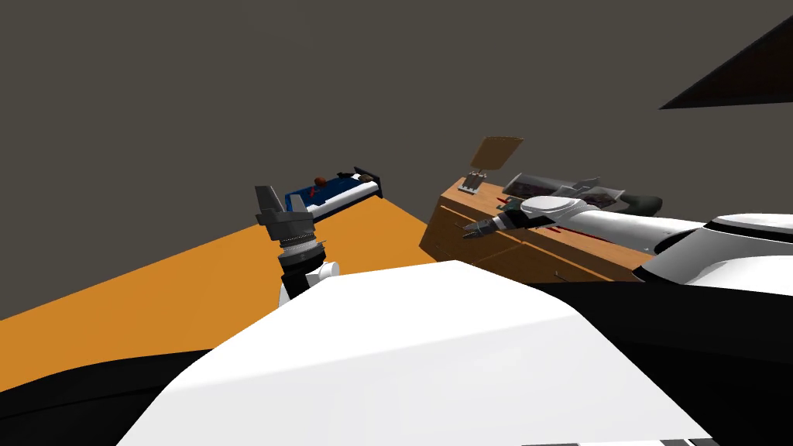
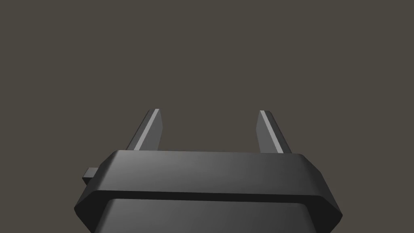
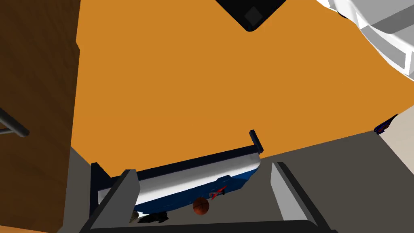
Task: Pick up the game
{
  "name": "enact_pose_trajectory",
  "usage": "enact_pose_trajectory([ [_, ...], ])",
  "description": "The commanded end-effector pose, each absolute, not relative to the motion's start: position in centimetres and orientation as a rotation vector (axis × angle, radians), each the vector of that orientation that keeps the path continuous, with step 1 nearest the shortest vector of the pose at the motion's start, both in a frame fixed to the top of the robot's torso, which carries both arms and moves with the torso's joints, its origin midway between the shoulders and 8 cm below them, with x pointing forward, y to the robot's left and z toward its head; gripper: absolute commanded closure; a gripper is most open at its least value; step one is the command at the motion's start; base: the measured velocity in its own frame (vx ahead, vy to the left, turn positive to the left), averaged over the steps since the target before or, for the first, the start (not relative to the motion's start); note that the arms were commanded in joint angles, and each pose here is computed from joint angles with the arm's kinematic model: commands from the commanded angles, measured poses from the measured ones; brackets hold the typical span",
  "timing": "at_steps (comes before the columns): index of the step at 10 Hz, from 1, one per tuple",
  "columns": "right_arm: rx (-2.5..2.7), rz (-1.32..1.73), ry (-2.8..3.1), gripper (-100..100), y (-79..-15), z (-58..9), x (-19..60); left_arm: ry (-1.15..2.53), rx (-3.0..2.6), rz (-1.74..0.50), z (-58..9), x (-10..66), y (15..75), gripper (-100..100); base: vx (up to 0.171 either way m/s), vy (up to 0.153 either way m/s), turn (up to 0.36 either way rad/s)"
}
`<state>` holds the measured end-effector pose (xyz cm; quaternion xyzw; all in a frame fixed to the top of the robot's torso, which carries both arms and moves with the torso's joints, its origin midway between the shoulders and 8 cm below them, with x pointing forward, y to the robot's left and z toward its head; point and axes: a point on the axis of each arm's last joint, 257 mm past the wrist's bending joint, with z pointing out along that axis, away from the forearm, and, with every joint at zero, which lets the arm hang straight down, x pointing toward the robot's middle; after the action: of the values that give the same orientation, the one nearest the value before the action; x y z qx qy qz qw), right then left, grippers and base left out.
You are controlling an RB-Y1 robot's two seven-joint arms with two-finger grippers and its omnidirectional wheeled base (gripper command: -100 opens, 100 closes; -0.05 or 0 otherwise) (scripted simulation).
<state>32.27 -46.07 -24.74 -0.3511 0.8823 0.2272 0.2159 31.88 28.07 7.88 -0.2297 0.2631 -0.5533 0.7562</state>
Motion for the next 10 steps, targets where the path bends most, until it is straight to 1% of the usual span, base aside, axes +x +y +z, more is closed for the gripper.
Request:
enact_pose_trajectory([
  [1, -0.983, 0.539, 2.508, -100, -49.7, -23.5, 31.5, 0.574, -0.501, -1.206, 7.9, 31.9, 28.1, 0, 0.003, -0.003, 0.175],
  [2, -0.966, 0.505, 2.523, -100, -50.9, -23.0, 31.4, 0.574, -0.501, -1.206, 7.9, 31.9, 28.1, 0, 0.004, -0.011, 0.111],
  [3, -0.975, 0.426, 2.577, -100, -53.8, -21.5, 30.6, 0.574, -0.501, -1.206, 7.9, 31.9, 28.1, 0, 0.01, -0.021, 0.196],
  [5, -0.951, 0.4, 2.589, -100, -54.8, -21.2, 30.5, 0.574, -0.501, -1.206, 7.9, 31.9, 28.1, 0, 0.007, -0.016, 0.032],
  [6, -0.945, 0.319, 2.642, -100, -57.8, -19.5, 29.4, 0.574, -0.501, -1.206, 7.9, 31.9, 28.1, 0, 0.013, -0.016, 0.18],
  [8, -0.926, 0.3, 2.65, -100, -58.5, -19.2, 29.4, 0.574, -0.501, -1.206, 7.9, 31.9, 28.1, 0, 0.013, -0.02, 0.045],
  [10, -0.881, 0.159, 2.75, -100, -63.6, -16.0, 26.7, 0.574, -0.501, -1.206, 7.9, 31.9, 28.1, 0, 0.031, -0.047, 0.212],
])
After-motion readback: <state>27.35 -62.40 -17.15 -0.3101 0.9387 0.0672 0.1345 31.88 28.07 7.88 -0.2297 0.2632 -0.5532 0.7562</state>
